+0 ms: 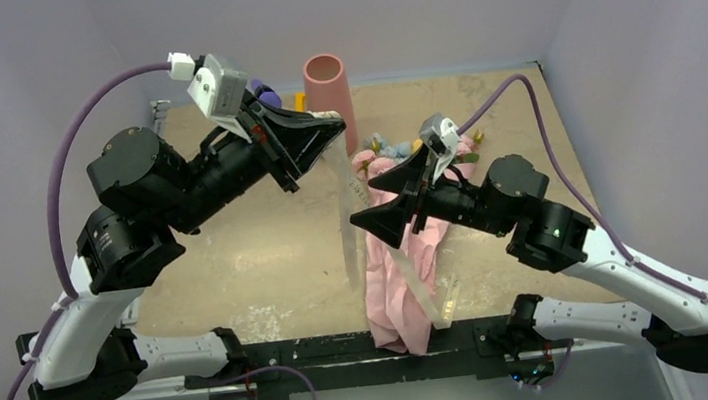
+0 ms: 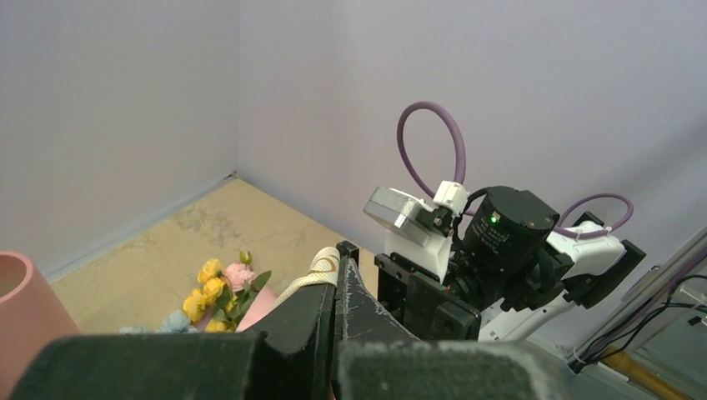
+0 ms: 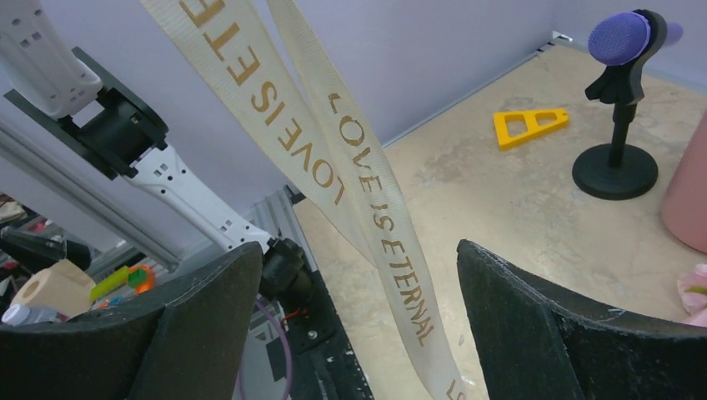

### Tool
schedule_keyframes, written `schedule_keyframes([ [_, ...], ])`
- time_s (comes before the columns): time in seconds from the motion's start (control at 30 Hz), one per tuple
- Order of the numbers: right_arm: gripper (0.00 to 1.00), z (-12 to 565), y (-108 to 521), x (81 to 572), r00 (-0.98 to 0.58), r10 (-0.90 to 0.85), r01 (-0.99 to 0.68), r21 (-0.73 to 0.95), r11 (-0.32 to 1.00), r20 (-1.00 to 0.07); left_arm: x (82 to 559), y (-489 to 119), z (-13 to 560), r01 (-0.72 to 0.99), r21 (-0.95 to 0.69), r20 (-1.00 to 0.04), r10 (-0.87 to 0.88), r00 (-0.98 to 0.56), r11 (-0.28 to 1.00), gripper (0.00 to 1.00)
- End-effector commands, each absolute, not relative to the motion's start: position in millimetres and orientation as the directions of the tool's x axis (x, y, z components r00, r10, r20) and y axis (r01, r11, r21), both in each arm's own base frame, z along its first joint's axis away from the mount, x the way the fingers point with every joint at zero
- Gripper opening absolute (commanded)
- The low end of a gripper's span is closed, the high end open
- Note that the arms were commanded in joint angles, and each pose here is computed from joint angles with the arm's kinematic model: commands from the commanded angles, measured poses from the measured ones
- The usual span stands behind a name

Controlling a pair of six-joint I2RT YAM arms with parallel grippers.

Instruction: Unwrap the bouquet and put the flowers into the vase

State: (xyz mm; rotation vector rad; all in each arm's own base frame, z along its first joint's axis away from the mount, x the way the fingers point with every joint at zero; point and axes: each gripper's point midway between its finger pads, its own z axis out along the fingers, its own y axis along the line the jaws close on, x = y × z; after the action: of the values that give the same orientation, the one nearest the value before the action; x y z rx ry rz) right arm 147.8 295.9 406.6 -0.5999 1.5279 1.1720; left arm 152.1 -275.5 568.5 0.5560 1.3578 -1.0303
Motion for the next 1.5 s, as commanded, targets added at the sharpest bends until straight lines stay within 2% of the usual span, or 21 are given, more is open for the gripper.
schedule_keyframes([
  [0.0, 0.92, 423, 301, 148, -0.269, 0.261, -0.865, 0.352, 0.358, -0.927, 147, -278, 588, 0.865, -0.243, -0.943, -0.317, -0.104, 0.44, 0.0],
  [0.33, 0.95, 406, 312, 176, -0.275, 0.26, -0.805, 0.369, 0.464, -0.926, 147, -288, 592, 0.871, -0.266, -0.934, -0.334, -0.127, 0.413, 0.0],
  [0.4, 0.93, 400, 314, 186, -0.28, 0.262, -0.776, 0.378, 0.505, -0.924, 144, -291, 591, 0.88, -0.269, -0.934, -0.33, -0.139, 0.392, 0.0],
  [0.53, 0.76, 391, 314, 197, -0.29, 0.252, -0.738, 0.383, 0.556, -0.923, 142, -287, 590, 0.878, -0.276, -0.932, -0.331, -0.145, 0.392, 0.0],
  [0.63, 0.59, 383, 314, 199, -0.297, 0.233, -0.732, 0.377, 0.568, -0.926, 142, -282, 590, 0.875, -0.267, -0.934, -0.332, -0.132, 0.404, 0.0],
  [0.87, 0.05, 370, 306, 207, -0.308, 0.206, -0.685, 0.367, 0.63, -0.929, 141, -279, 584, 0.877, -0.255, -0.936, -0.331, -0.119, 0.408, 0.0],
  [0.9, 0.0, 371, 302, 207, -0.307, 0.203, -0.678, 0.363, 0.639, -0.93, 140, -277, 584, 0.878, -0.249, -0.936, -0.333, -0.111, 0.408, 0.0],
  [0.93, 0.0, 376, 296, 208, -0.293, 0.208, -0.668, 0.355, 0.654, -0.933, 140, -277, 581, 0.879, -0.243, -0.938, -0.331, -0.105, 0.409, 0.08],
  [1.07, 0.0, 404, 257, 219, -0.199, 0.195, -0.578, 0.276, 0.768, -0.96, 142, -255, 574, 0.856, -0.241, -0.925, -0.376, -0.06, 0.458, 0.61],
  [1.13, 0.0, 425, 228, 230, -0.148, 0.18, -0.488, 0.231, 0.842, -0.972, 145, -244, 566, 0.836, -0.249, -0.917, -0.396, -0.043, 0.488, 0.8],
  [1.17, 0.0, 438, 215, 233, -0.124, 0.178, -0.452, 0.215, 0.866, -0.976, 146, -239, 561, 0.826, -0.253, -0.916, -0.401, -0.036, 0.503, 0.86],
  [1.27, 0.0, 476, 175, 243, -0.066, 0.179, -0.341, 0.191, 0.921, -0.982, 150, -223, 542, 0.787, -0.263, -0.919, -0.393, -0.028, 0.558, 0.98],
  [1.47, 0.0, 526, 86, 266, 0.049, 0.173, -0.034, 0.171, 0.985, -0.984, 156, -183, 499, 0.684, -0.316, -0.916, -0.398, -0.041, 0.657, 0.99],
])
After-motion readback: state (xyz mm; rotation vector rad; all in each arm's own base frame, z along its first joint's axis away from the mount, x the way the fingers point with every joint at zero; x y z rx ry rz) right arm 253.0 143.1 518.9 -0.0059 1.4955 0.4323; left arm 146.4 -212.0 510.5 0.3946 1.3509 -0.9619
